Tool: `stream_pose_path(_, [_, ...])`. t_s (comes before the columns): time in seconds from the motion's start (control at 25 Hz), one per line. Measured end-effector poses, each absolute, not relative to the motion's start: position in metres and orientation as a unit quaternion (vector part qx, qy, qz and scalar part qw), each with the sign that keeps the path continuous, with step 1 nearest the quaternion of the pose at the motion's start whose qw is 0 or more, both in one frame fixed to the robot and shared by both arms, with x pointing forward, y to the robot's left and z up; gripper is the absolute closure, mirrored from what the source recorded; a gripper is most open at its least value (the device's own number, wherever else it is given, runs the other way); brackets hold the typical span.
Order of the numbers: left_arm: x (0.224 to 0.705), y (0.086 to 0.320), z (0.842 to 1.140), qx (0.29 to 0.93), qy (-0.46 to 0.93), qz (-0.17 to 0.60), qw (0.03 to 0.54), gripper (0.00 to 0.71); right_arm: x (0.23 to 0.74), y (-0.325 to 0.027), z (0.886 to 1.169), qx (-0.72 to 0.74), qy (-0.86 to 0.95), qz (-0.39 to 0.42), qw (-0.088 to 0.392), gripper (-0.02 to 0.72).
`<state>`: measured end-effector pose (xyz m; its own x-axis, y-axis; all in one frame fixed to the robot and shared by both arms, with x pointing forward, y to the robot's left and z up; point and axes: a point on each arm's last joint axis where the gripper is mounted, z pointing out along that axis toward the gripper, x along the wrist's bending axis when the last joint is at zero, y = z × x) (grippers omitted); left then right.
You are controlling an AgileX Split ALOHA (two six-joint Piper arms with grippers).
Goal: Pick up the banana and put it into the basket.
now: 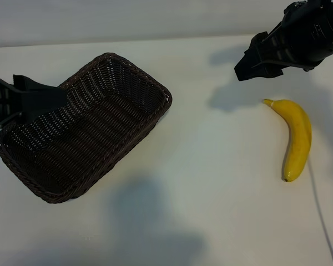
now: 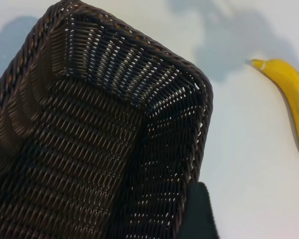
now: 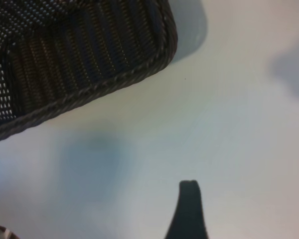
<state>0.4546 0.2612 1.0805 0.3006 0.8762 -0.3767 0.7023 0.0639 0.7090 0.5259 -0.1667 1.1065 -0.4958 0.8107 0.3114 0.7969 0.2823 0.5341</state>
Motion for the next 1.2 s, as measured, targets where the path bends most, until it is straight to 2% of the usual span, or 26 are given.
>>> stream_pose_path(1.2, [0.4549,0.2604,1.0814,0.671,0.586,0.095,0.445,0.148,0.5261,-0.1667,1.1066,0.492,0.806,0.327,0.015,0.109])
